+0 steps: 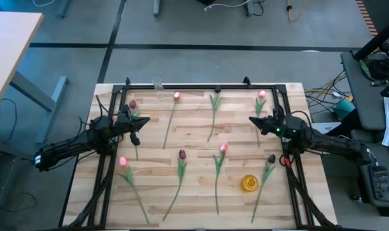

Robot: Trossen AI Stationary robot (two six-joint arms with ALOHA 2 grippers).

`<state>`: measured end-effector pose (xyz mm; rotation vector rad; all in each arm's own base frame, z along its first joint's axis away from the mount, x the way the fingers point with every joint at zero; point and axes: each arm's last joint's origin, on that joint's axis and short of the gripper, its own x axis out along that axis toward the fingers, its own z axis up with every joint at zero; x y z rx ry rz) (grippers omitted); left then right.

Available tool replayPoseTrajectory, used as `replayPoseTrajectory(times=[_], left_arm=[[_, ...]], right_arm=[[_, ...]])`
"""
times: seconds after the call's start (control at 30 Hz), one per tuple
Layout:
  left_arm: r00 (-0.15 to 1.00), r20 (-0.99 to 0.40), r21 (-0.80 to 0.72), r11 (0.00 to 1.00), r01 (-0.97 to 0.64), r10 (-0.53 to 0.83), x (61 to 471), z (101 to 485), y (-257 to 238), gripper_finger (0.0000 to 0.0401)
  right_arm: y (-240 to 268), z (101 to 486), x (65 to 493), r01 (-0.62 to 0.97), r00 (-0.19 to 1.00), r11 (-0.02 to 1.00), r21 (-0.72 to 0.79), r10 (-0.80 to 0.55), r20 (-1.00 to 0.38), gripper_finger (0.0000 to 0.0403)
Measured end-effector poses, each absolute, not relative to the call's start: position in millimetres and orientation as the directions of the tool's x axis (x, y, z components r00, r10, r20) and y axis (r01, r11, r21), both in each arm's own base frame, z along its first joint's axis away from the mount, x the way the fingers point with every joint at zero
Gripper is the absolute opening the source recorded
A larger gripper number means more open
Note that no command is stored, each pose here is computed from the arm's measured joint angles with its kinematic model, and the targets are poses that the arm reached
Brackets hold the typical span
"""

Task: Sort flowers into vase by color
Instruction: Put the top black flower into the transparent flower vase

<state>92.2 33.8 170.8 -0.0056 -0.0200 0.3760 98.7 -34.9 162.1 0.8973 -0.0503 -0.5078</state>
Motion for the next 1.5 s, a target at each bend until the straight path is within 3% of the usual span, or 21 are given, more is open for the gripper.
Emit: replayPoseTrajectory(times=[0.23, 0.53, 0.67, 0.83, 1.17, 1.4, 1.5], left_arm=[[0.930, 0.019, -0.009, 0.930, -0.367, 0.367, 92, 171, 34, 0.0000], [0.930, 0.018, -0.009, 0.930, -0.367, 0.367, 92, 171, 34, 0.0000], [0.930, 0.018, -0.010, 0.930, -0.367, 0.367, 92, 171, 34, 0.0000], [0.930, 0.018, -0.010, 0.930, -0.367, 0.367, 92, 171, 34, 0.0000], [0.930, 0.018, -0.009, 0.930, -0.367, 0.367, 92, 171, 34, 0.0000], [0.930, 0.018, -0.009, 0.930, -0.367, 0.367, 92, 171, 34, 0.0000], [0.930, 0.018, -0.009, 0.930, -0.367, 0.367, 92, 171, 34, 0.0000]], right_arm=[[-41, 165, 117, 0.670, 0.742, 0.431, 0.604, -0.413, -0.528, 0.0009], [-59, 196, 152, 0.794, 0.577, 0.448, 0.410, -0.344, -0.741, 0.0009], [-79, 208, 165, 0.755, 0.589, 0.514, 0.408, -0.257, -0.766, 0.0009], [-104, 208, 174, 0.710, 0.618, 0.513, 0.483, -0.125, -0.776, 0.0009], [-128, 205, 219, 0.770, 0.603, 0.355, 0.530, -0.133, -0.787, 0.0013], [-169, 206, 270, 0.811, 0.562, 0.324, 0.486, -0.205, -0.801, 0.0066], [-194, 203, 286, 0.842, 0.525, 0.262, 0.471, -0.195, -0.829, 0.0100]])
